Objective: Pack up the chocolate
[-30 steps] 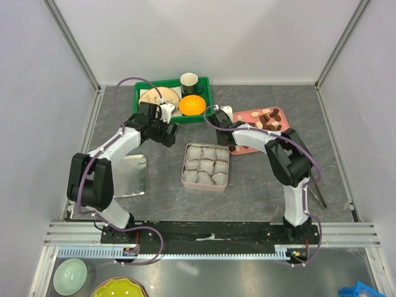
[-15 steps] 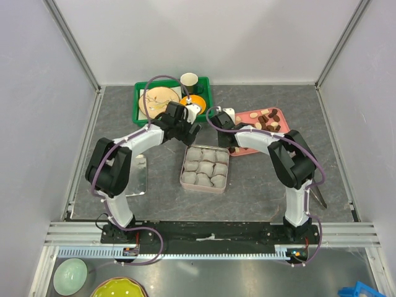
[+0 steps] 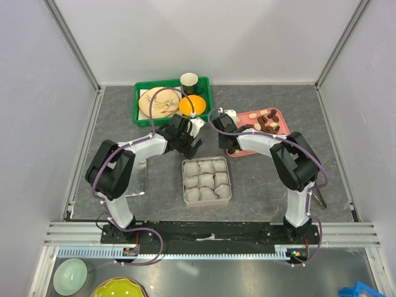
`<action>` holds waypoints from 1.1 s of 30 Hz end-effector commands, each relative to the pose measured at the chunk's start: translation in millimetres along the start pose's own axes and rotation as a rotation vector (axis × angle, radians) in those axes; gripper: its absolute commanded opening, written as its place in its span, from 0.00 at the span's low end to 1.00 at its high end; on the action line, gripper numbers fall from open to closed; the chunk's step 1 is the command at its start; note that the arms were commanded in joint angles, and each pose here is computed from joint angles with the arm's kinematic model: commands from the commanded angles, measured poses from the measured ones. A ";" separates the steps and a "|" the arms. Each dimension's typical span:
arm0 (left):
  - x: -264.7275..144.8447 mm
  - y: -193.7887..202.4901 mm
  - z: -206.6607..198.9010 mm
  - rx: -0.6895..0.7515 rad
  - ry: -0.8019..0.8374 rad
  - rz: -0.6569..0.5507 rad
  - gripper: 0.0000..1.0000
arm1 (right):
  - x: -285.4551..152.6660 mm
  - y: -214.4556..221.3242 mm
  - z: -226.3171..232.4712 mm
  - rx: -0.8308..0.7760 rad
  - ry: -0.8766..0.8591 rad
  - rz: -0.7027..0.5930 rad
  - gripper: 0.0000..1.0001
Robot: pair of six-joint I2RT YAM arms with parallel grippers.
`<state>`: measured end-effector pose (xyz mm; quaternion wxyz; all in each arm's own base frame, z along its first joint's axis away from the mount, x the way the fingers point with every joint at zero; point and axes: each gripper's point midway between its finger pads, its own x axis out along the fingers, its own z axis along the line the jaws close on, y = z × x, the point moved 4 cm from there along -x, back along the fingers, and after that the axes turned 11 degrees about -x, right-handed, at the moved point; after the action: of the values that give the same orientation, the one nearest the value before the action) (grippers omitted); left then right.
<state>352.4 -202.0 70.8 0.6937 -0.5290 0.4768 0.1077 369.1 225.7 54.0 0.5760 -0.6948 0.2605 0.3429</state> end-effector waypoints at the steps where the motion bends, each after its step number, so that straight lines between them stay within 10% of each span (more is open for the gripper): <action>1: -19.0 3.6 -17.7 0.049 0.037 -0.026 0.98 | -10.8 38.9 18.0 -0.010 -0.088 0.116 0.21; 18: -120.0 -46.3 51.8 -0.077 -0.106 -0.191 0.99 | -10.9 21.7 72.5 -0.035 -0.171 0.081 0.20; 33: -122.6 64.9 29.5 -0.032 -0.019 0.014 0.99 | -14.1 9.1 130.4 -0.042 -0.250 0.041 0.19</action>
<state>260.2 -103.6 112.6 0.6775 -0.5382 0.4769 0.1545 346.7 321.4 57.3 0.5836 -0.6732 0.1991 0.4080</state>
